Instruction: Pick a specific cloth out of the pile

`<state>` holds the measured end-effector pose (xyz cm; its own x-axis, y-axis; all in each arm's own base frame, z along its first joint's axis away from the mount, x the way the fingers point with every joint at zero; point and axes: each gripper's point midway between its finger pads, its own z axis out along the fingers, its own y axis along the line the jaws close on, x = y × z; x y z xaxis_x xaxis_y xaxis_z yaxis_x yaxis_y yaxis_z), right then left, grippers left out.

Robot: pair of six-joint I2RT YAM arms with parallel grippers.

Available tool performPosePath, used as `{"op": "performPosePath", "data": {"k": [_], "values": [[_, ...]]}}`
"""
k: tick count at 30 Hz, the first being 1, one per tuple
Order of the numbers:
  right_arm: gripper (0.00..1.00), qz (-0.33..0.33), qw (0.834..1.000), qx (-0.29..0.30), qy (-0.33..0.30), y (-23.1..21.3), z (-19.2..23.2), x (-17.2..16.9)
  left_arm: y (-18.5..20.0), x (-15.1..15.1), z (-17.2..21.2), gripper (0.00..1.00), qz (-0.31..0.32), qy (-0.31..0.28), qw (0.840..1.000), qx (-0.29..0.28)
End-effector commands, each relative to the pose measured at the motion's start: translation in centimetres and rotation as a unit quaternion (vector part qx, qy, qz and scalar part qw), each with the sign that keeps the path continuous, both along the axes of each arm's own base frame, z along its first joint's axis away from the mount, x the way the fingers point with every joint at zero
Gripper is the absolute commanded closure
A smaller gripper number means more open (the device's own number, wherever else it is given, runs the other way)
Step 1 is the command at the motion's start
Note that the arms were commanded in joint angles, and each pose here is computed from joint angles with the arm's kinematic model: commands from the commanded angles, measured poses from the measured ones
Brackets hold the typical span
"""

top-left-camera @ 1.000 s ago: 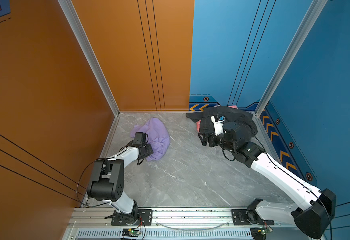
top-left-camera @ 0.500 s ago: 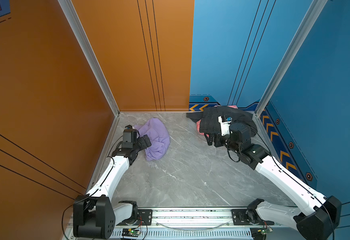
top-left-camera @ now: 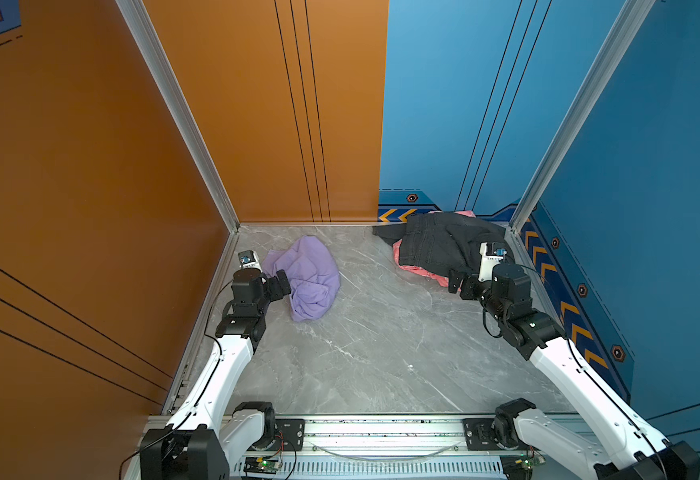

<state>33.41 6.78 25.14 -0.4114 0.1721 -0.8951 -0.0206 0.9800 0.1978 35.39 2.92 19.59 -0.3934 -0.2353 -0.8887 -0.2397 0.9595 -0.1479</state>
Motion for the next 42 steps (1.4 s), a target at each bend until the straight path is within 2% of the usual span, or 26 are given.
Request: {"op": "performPosePath", "data": {"k": [1,8,16,24,26,31,34,39,42], "values": [[0.00,-0.051,0.998,-0.014,-0.015,-3.1,-0.8,-0.2,1.5,0.5,0.6,0.02,0.022,-0.043,0.998,0.031],[0.00,-0.125,0.992,-0.005,0.008,-7.7,-5.7,-0.6,3.0,0.9,-2.6,0.02,0.048,-0.032,0.997,0.043],[0.00,-0.183,0.983,-0.001,0.001,-11.4,-9.9,0.0,4.5,1.1,-6.4,0.02,0.085,-0.013,0.994,0.064],[0.00,-0.147,0.989,-0.017,-0.016,-11.0,-13.7,2.8,3.9,2.2,-8.4,0.02,0.069,-0.026,0.995,0.069],[0.00,-0.137,0.990,-0.011,-0.022,-10.6,-13.9,3.6,3.4,2.6,-8.8,0.02,0.055,-0.025,0.996,0.070],[0.00,-0.090,0.995,-0.040,0.000,-9.2,-14.2,5.2,1.3,3.1,-9.1,0.02,0.009,-0.031,0.995,0.093],[0.00,-0.068,0.995,-0.065,-0.030,-8.7,-13.6,5.4,-0.3,3.2,-10.0,0.02,-0.028,-0.051,0.992,0.109],[0.00,-0.060,0.992,-0.055,-0.092,-8.4,-14.9,4.9,-1.0,3.4,-10.0,0.02,-0.032,-0.059,0.989,0.133],[0.00,-0.075,0.993,-0.060,-0.062,-9.1,-15.4,4.8,0.1,3.4,-10.0,0.02,0.005,-0.051,0.989,0.138]]}}
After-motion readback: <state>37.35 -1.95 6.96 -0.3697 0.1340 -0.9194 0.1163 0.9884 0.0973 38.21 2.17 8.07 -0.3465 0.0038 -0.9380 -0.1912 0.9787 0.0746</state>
